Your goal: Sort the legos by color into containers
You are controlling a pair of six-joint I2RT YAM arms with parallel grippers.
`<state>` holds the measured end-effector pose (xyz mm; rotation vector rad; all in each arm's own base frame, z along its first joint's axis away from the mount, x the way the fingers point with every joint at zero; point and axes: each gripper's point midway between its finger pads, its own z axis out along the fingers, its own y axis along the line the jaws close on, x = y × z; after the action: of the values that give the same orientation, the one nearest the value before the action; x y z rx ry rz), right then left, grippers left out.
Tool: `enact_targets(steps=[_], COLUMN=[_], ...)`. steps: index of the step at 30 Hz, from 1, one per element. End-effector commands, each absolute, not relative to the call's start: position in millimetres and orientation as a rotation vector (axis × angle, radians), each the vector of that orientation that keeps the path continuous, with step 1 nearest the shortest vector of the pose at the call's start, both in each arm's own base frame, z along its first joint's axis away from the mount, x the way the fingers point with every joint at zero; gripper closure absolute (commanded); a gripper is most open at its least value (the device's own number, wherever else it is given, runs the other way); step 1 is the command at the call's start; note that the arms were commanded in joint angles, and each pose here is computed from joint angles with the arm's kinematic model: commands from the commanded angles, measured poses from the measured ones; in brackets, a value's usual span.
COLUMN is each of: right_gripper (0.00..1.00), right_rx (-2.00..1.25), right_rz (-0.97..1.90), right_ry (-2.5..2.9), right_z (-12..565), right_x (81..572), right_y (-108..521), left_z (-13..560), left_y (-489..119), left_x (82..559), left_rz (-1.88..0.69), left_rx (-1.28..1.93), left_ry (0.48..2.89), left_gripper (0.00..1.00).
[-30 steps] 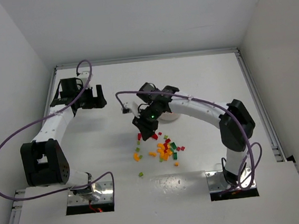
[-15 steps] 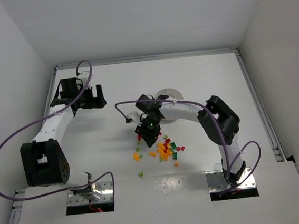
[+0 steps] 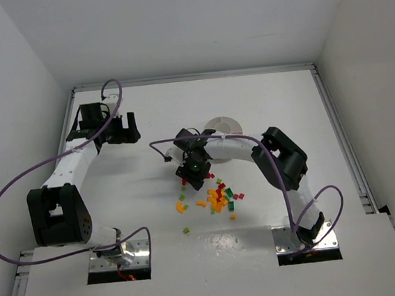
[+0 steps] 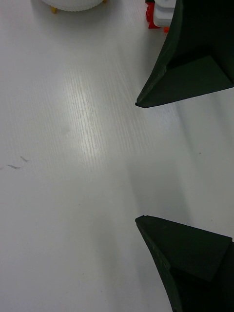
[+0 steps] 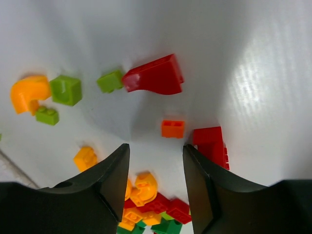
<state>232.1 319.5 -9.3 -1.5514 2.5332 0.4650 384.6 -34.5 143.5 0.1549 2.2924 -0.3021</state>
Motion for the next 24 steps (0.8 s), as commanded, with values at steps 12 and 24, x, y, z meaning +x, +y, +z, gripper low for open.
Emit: enact_targets(steps=[12,24], right_gripper=[0.51,0.61], right_rx=[-1.514,-1.548], right_rz=[0.209,0.130], right_ry=[2.432,2.428], right_z=[-18.4,-31.3], right_x=[254.3,250.8], right_y=[336.8,337.4], left_z=[156.6,157.8], left_y=[-30.8,-27.7], left_x=[394.3,395.1], left_rz=[-0.286,-0.288], left_rx=[0.179,0.180], left_ry=[2.250,2.258], left_gripper=[0.01,0.01])
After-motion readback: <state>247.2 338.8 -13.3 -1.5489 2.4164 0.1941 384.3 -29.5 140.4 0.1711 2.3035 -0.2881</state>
